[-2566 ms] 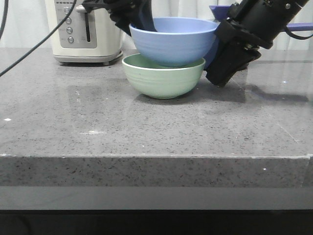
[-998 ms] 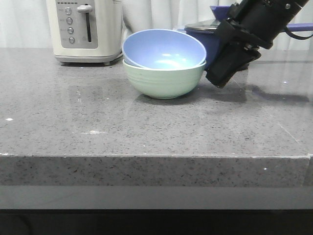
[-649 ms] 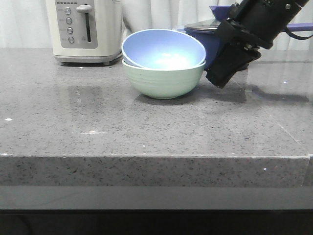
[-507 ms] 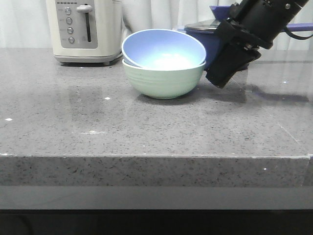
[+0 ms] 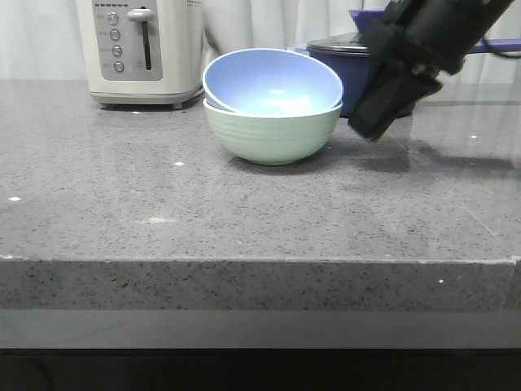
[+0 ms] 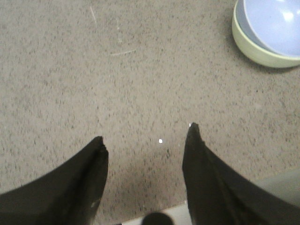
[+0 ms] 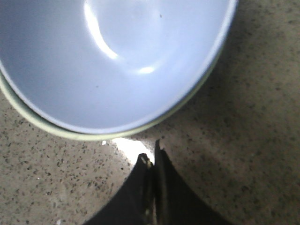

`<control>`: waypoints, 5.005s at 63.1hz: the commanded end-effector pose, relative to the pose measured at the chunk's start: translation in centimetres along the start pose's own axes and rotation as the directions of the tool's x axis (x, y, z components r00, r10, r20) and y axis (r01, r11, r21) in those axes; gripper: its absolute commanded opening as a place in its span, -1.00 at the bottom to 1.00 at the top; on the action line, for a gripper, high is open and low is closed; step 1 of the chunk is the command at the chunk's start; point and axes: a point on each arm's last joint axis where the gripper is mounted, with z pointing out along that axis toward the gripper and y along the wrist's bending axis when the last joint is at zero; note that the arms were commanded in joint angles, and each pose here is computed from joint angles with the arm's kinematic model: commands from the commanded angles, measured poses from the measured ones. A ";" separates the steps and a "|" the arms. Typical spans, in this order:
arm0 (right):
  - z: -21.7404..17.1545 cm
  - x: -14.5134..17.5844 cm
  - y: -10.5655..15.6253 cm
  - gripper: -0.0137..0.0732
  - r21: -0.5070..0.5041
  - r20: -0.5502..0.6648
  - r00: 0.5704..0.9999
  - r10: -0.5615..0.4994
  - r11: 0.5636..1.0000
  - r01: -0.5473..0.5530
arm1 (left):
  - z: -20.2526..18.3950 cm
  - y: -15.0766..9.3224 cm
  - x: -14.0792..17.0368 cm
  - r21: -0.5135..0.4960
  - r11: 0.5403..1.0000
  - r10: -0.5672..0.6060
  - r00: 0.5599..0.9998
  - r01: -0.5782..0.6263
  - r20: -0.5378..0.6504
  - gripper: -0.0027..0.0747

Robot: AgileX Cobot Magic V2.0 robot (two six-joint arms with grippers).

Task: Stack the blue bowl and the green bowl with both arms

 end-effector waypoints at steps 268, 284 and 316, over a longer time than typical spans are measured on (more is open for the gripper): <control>-18.9 18.1 12.1 -0.81 0.327 0.550 0.829 0.098 0.889 -0.322 | 3.3 2.0 19.1 -0.166 0.938 -0.057 0.611 0.303 0.790 -0.98; -16.3 21.9 11.0 -0.82 0.425 0.645 0.764 0.026 0.819 -0.386 | 3.3 2.0 19.1 -0.166 0.938 -0.057 0.611 0.303 0.790 -0.98; -9.5 28.3 8.7 -0.82 0.482 0.851 0.464 -0.245 0.717 -0.504 | 3.3 2.0 19.1 -0.166 0.938 -0.057 0.611 0.303 0.790 -0.98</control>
